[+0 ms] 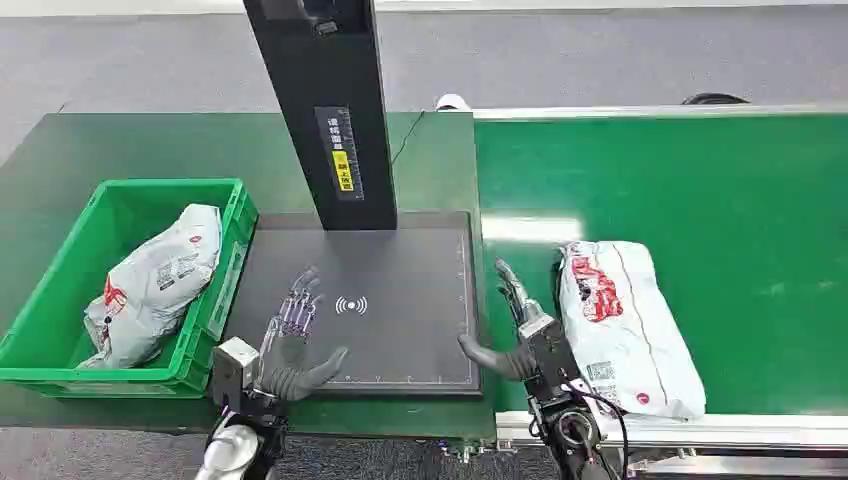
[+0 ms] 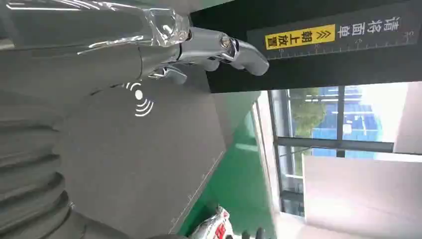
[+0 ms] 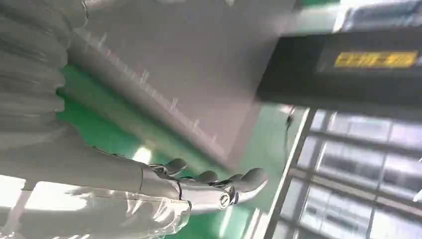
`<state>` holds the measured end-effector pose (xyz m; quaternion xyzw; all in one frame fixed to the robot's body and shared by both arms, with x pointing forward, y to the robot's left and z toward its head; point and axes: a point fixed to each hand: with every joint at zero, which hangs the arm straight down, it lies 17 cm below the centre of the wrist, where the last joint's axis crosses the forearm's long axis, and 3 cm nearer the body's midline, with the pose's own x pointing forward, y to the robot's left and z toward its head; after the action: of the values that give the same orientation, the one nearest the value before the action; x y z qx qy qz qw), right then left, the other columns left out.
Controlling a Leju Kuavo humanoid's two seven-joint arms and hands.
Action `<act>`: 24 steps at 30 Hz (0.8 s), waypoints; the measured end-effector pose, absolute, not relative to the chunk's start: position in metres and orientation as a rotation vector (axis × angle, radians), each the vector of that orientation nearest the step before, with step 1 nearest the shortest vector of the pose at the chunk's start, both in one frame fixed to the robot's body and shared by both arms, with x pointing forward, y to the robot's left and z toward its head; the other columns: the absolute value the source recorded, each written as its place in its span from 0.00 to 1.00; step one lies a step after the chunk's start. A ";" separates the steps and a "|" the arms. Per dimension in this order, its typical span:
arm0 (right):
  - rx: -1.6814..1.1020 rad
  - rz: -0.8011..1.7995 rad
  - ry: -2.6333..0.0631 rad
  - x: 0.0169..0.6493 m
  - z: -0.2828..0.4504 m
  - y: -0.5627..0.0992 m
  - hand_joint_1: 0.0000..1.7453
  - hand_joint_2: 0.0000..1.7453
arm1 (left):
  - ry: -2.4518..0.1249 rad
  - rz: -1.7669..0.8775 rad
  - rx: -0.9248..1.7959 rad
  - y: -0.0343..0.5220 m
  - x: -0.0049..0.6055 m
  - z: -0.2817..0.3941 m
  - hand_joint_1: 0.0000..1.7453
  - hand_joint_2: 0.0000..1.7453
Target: Moved the parcel from conveyor to table for the left to box.
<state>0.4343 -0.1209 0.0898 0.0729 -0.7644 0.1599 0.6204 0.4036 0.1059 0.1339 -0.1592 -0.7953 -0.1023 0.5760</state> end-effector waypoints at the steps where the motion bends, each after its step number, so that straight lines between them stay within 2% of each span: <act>1: 0.129 0.376 -1.758 0.437 0.090 -0.127 0.00 1.00 | -1.859 -0.239 -0.371 0.106 0.403 0.133 0.00 1.00; 13: -0.245 0.457 -1.712 0.469 0.093 -0.208 0.00 1.00 | -1.840 -0.231 -0.347 0.115 0.397 0.122 0.00 1.00; 24: -0.663 0.685 -1.332 0.479 0.038 -0.279 0.00 1.00 | -1.808 -0.248 -0.326 0.116 0.392 0.115 0.00 1.00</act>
<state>0.4787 -0.2791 0.0375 -0.2954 -0.5942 0.3055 0.6829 0.3919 0.1164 0.1149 -0.1405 -0.7799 -0.1072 0.6004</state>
